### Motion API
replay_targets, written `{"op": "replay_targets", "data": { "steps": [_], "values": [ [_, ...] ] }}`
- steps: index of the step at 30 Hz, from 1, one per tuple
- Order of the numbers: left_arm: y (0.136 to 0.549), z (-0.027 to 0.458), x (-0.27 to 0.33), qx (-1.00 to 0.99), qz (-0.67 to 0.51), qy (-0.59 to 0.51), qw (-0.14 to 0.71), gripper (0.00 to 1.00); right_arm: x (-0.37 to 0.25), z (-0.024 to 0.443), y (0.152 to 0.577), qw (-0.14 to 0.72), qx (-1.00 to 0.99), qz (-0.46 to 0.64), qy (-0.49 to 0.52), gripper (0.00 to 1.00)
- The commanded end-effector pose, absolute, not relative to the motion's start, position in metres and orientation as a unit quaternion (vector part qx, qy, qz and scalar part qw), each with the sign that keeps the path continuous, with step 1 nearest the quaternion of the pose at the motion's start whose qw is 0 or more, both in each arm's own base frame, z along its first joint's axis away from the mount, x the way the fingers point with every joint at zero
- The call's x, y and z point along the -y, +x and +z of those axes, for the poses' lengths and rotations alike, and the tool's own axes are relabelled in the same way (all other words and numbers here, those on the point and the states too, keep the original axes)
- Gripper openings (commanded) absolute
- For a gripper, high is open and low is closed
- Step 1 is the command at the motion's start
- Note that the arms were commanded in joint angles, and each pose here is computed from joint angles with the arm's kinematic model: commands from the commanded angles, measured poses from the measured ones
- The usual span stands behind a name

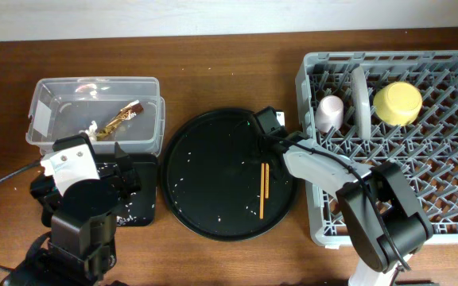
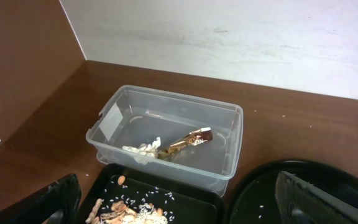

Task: Sort waste into correct bins and load items into the dishwasher rack
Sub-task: 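Grasp one wooden chopstick with the right gripper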

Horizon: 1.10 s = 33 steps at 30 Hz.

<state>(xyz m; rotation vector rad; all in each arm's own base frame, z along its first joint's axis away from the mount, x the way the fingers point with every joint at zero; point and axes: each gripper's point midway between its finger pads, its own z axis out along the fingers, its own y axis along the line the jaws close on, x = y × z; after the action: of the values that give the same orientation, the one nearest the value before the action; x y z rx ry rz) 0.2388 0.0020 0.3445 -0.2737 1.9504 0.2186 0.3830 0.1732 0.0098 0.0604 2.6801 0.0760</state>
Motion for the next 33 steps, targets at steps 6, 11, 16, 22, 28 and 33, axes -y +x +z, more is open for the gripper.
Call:
{"op": "replay_targets", "data": {
  "steps": [6,11,16,22,28,33],
  "values": [
    [0.238,0.35,-0.006,-0.817,0.095,-0.13,0.554,0.99,-0.169,0.001,0.381,0.224,-0.974,0.014,0.028,0.28],
    [0.238,0.35,-0.006,-0.817,0.095,-0.13,0.554,0.99,-0.169,0.006,0.385,0.23,-0.972,0.018,0.03,0.28],
    [0.238,0.35,-0.006,-0.817,0.095,-0.13,0.554,0.99,-0.164,0.015,0.391,0.239,-0.97,0.021,0.04,0.27],
    [0.238,0.35,-0.006,-0.817,0.095,-0.13,0.554,0.99,-0.16,0.014,0.391,0.237,-0.97,0.019,0.044,0.23],
    [0.238,0.35,-0.006,-0.817,0.095,-0.13,0.554,0.99,-0.161,0.014,0.39,0.235,-0.971,0.02,0.043,0.2],
    [0.238,0.35,-0.006,-0.817,0.095,-0.13,0.554,0.99,-0.162,0.027,0.392,0.247,-0.968,0.028,0.044,0.21]
  ]
}}
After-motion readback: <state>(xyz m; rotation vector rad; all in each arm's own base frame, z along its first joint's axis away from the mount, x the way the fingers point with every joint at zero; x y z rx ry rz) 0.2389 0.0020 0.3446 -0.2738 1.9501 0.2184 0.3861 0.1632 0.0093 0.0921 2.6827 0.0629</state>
